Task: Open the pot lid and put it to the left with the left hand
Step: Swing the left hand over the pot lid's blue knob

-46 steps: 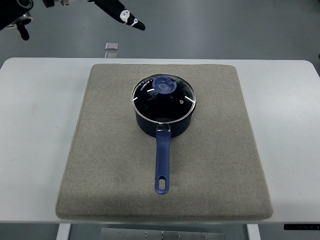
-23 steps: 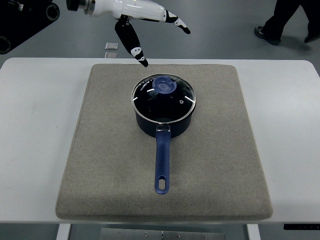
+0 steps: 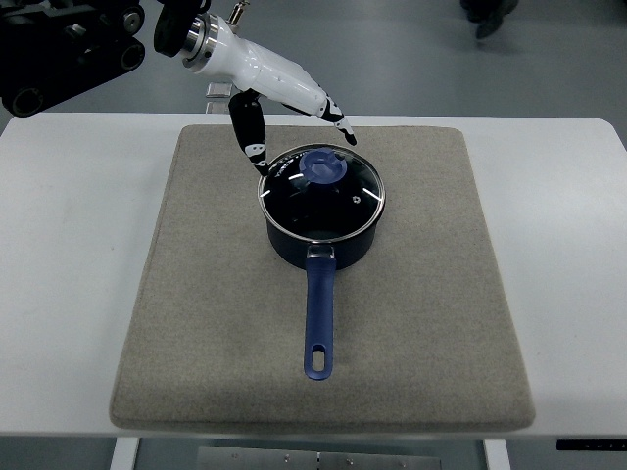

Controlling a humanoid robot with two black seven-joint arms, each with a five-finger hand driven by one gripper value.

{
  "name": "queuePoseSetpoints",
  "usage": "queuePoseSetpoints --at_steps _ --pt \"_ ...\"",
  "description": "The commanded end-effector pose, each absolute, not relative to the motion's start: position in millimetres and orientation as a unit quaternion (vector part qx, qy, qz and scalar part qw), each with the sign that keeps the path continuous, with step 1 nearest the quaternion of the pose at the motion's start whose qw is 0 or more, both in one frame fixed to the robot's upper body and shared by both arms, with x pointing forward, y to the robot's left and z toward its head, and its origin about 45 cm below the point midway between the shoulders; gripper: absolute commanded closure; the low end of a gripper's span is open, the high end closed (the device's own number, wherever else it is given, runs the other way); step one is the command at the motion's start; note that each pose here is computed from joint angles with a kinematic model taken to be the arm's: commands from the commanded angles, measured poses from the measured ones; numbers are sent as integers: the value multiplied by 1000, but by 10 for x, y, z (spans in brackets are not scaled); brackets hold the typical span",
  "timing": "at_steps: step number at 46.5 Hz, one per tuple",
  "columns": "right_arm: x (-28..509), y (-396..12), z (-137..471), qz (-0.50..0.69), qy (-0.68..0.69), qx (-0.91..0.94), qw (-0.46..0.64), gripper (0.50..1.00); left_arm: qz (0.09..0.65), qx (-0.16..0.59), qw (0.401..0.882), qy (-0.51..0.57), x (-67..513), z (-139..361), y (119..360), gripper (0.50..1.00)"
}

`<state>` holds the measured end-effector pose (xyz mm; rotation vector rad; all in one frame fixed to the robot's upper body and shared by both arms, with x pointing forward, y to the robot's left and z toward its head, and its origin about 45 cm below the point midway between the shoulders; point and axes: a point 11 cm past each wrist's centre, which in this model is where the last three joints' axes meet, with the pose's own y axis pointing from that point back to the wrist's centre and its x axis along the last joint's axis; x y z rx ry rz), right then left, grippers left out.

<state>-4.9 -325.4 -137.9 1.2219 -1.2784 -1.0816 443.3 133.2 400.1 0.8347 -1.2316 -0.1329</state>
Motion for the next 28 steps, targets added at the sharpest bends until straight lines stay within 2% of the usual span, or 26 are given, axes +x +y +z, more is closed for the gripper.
queuePoseSetpoints --at_steps 1,19,28 --pt "-47 -3254 -1379 -449 -531 507 509 583 -70 387 718 -574 4451 4002 1267 510" --pt "-47 -3254 -1379 -449 -531 507 509 583 -96 385 700 -595 4436 4004 958 510" --pt "-48 -3254 -1379 -449 -531 508 509 583 -110 393 697 -589 4410 3915 965 510"
